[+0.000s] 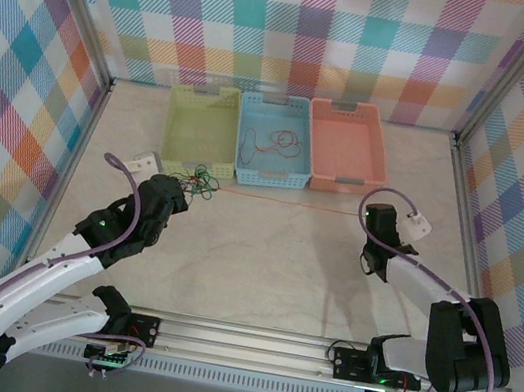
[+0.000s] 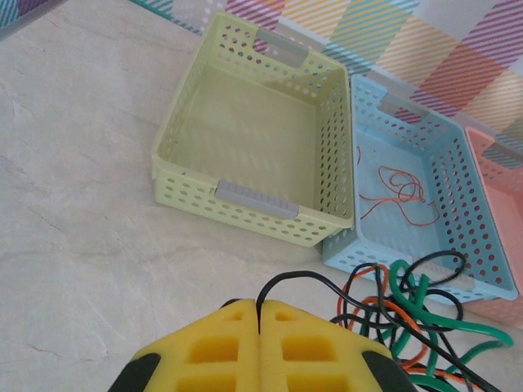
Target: Untangle the cables
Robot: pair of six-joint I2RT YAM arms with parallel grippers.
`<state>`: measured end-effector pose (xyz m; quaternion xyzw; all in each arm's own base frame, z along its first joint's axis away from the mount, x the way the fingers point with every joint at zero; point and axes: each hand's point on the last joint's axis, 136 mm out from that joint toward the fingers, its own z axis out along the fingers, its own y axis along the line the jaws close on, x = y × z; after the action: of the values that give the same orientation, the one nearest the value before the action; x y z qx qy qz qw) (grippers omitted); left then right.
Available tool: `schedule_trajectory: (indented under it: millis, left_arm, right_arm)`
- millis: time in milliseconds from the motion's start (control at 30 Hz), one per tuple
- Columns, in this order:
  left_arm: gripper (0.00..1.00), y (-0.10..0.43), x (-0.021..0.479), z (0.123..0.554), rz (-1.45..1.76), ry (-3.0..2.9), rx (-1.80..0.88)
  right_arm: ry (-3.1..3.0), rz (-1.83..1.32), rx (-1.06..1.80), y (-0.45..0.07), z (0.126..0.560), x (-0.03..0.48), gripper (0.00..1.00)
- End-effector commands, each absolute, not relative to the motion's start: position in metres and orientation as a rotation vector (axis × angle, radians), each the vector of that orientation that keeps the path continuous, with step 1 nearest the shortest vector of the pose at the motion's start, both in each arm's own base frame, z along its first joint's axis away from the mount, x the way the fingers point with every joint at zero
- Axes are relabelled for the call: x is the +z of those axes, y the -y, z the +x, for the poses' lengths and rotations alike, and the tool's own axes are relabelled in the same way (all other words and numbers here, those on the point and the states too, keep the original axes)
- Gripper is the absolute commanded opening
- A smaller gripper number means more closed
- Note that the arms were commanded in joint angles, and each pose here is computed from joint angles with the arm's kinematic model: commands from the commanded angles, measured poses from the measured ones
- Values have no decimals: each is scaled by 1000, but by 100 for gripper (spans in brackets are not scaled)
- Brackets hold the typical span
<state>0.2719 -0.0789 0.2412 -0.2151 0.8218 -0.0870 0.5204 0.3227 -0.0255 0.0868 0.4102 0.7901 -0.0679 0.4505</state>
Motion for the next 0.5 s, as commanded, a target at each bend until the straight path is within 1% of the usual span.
schedule_trajectory:
  millis: [0, 167, 267, 333, 400, 467]
  left_arm:
    - [0, 63, 242, 270, -568, -1931, -150]
    - [0, 74, 238, 274, -530, -1961, -178]
    - [0, 91, 238, 278, -456, -1977, -264]
    - [0, 99, 238, 279, -419, -1983, -304]
    - [0, 105, 239, 279, -392, -1991, -324]
    - [0, 112, 240, 280, -357, -1997, -359]
  right_arm:
    - [-1899, 1068, -209, 39, 314, 90, 0]
    - [-1946, 929, -83, 18, 333, 94, 0]
    - [-1980, 810, 4, -1, 347, 98, 0]
    - [-1986, 737, 23, -10, 351, 102, 12]
    - [-1987, 688, 37, -16, 354, 106, 17]
    - [-1974, 612, 73, -27, 358, 114, 27]
